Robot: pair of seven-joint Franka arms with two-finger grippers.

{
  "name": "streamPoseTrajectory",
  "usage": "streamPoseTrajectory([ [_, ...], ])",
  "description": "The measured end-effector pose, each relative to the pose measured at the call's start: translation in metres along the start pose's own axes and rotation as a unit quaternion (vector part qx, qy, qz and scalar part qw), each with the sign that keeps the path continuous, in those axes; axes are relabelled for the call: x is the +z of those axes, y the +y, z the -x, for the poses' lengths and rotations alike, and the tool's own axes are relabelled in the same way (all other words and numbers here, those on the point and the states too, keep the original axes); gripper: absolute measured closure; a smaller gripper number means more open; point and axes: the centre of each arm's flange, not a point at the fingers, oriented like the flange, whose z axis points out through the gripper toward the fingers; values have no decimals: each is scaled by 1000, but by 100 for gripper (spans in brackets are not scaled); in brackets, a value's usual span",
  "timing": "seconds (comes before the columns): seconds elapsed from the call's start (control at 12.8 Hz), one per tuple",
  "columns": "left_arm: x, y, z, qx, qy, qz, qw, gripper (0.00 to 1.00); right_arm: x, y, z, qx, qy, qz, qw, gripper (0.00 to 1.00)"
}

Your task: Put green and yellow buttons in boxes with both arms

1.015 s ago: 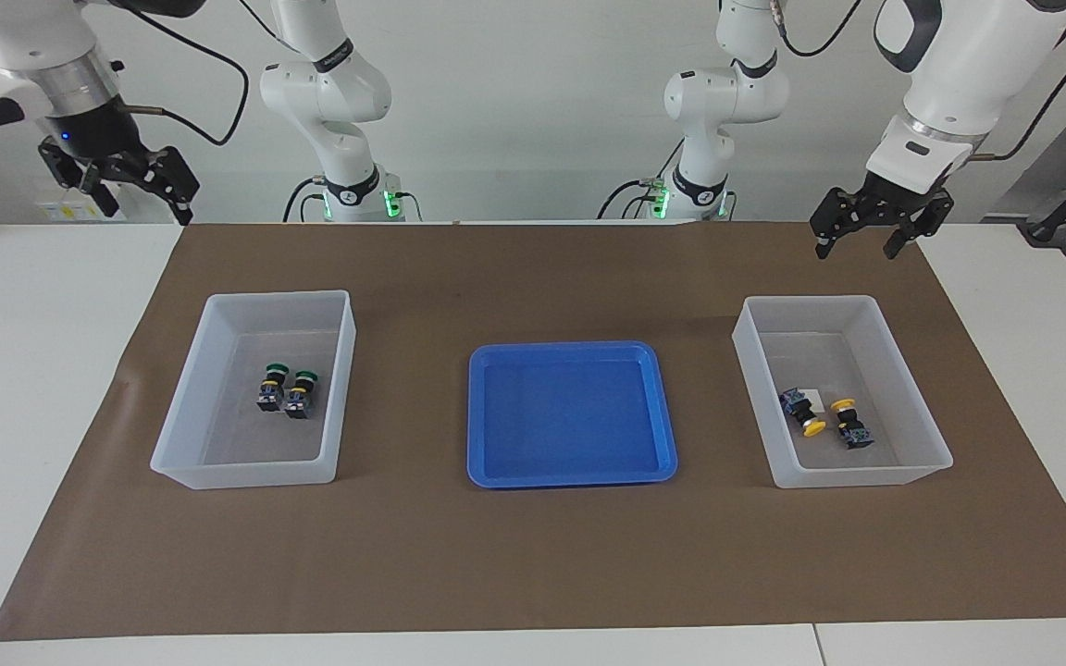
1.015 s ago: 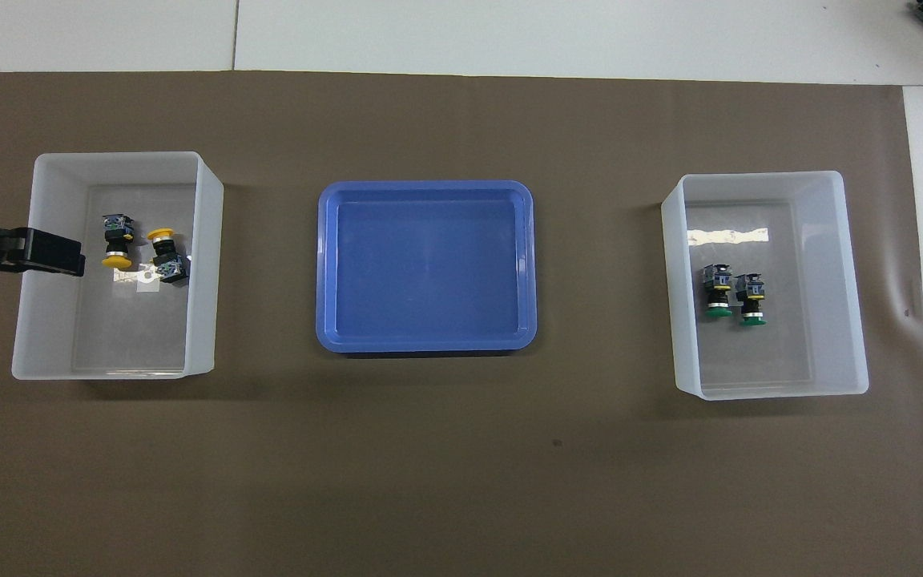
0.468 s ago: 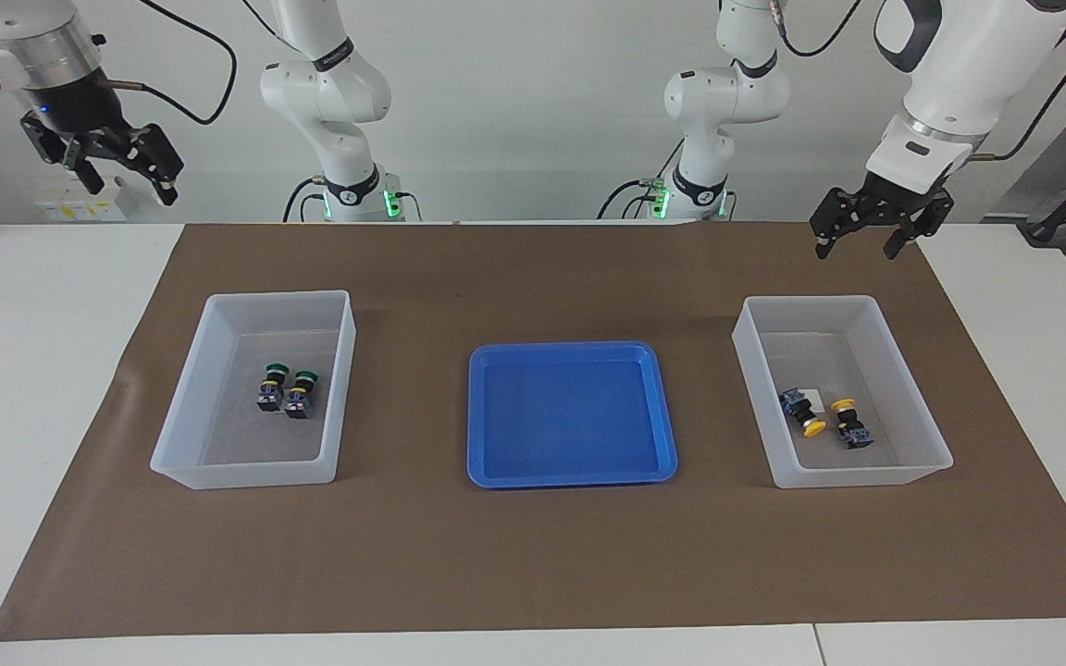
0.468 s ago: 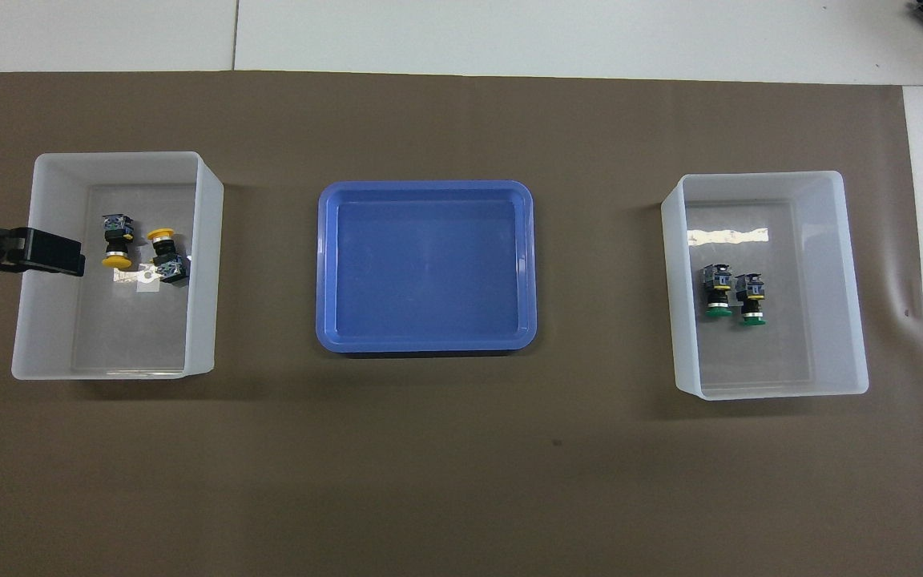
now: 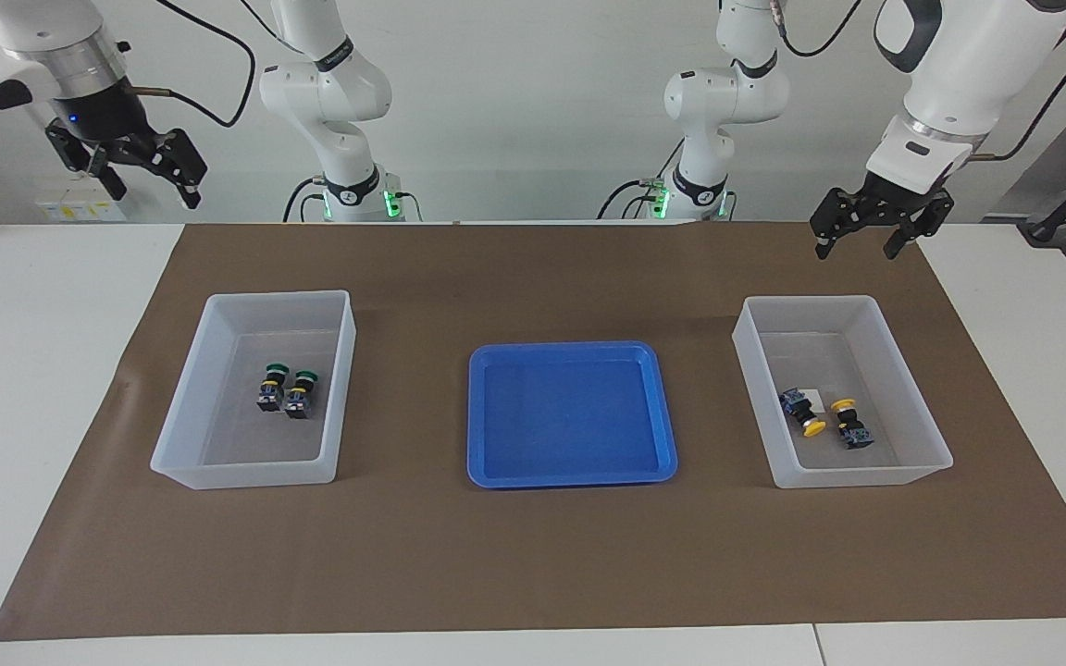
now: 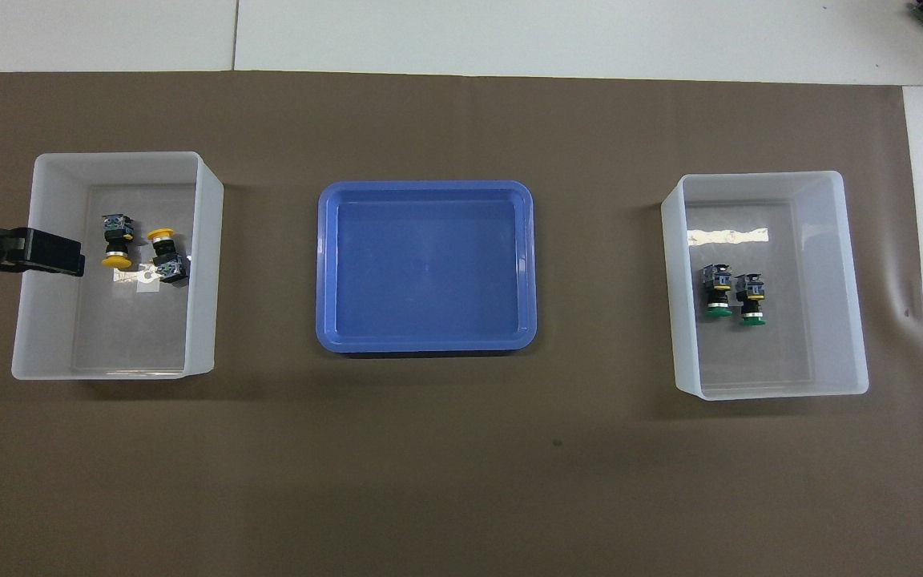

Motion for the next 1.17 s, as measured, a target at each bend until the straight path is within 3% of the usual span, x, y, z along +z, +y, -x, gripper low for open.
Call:
streamPoseTrajectory([
  [1.17, 0, 0, 0, 0, 0, 0, 1000, 0, 11, -25, 2, -23, -11, 0, 1000, 0],
])
